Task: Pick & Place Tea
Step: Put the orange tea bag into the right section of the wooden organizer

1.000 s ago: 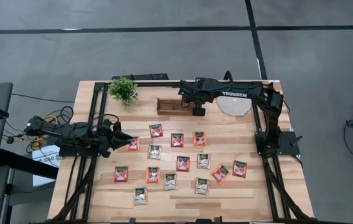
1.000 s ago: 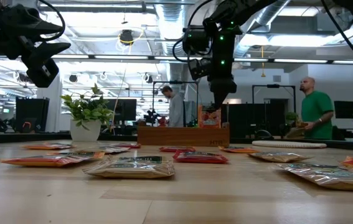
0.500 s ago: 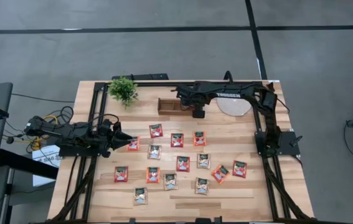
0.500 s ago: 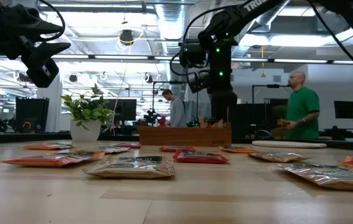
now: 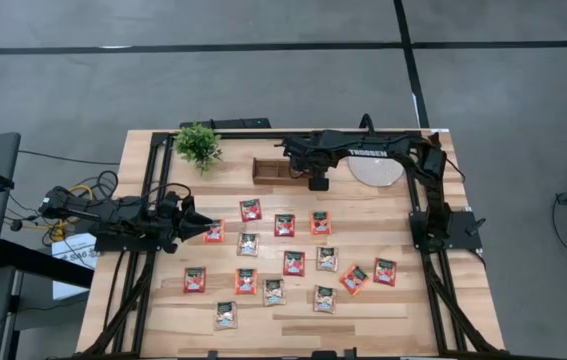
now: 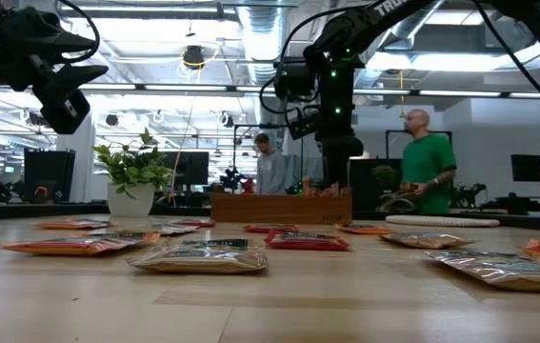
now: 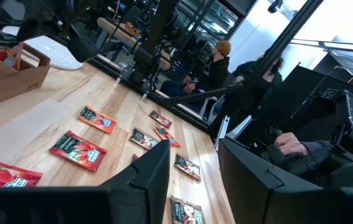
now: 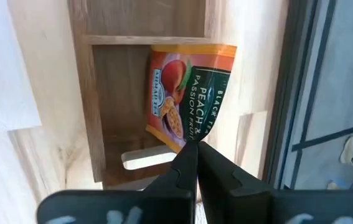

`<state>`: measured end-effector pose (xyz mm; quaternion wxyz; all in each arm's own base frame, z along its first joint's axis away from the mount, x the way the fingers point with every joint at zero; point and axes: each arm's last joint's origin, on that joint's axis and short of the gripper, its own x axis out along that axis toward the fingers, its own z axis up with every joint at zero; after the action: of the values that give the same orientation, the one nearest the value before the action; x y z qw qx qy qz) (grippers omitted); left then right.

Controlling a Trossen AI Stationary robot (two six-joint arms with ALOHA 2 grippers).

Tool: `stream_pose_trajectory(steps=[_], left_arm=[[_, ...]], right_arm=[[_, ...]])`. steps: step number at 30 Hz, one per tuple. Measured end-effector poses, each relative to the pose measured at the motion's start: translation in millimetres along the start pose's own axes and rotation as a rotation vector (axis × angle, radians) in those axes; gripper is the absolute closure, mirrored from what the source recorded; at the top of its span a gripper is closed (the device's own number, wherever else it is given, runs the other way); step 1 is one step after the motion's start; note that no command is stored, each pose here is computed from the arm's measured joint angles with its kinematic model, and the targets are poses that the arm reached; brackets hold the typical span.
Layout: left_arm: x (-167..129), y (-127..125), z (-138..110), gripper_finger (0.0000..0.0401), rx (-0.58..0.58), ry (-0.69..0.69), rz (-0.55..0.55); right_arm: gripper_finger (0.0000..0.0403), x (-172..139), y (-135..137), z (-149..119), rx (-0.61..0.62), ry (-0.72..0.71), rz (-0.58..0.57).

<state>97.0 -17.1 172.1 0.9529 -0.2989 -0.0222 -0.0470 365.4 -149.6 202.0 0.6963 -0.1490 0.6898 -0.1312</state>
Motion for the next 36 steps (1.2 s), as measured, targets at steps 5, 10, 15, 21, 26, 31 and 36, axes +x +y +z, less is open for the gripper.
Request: stream_pose_trajectory(steps=[5,10,15,21,26,31,36], left_arm=[[0.0,0.0,0.0,0.0272,0.000,0.000,0.000],[0.0,0.0,0.1,0.0272,0.000,0.000,0.000],[0.0,-0.1,0.1,0.0272,0.001,0.000,0.000],[0.0,-0.1,0.1,0.0272,0.000,0.000,0.000],[0.0,0.0,0.0,0.0272,0.005,0.000,0.000],[0.0,0.0,0.0,0.0272,0.006,0.000,0.000],[0.0,-0.1,0.1,0.0272,0.005,0.000,0.000]], right_arm=[[0.0395,1.1,-2.1,-1.0,-0.010,-0.005,0.015],[0.0353,1.1,-1.7,-0.5,-0.021,-0.009,0.021],[0.0315,1.2,-2.6,-0.7,-0.026,-0.004,0.005],[0.0301,-3.8,-8.2,-0.8,-0.027,0.043,-0.102],[0.0301,-17.9,-13.3,1.2,-0.035,0.049,-0.103],[0.0301,-43.8,-10.5,-0.8,-0.012,0.107,-0.067],[0.0301,-69.7,13.8,-12.7,-0.041,0.151,0.232]])
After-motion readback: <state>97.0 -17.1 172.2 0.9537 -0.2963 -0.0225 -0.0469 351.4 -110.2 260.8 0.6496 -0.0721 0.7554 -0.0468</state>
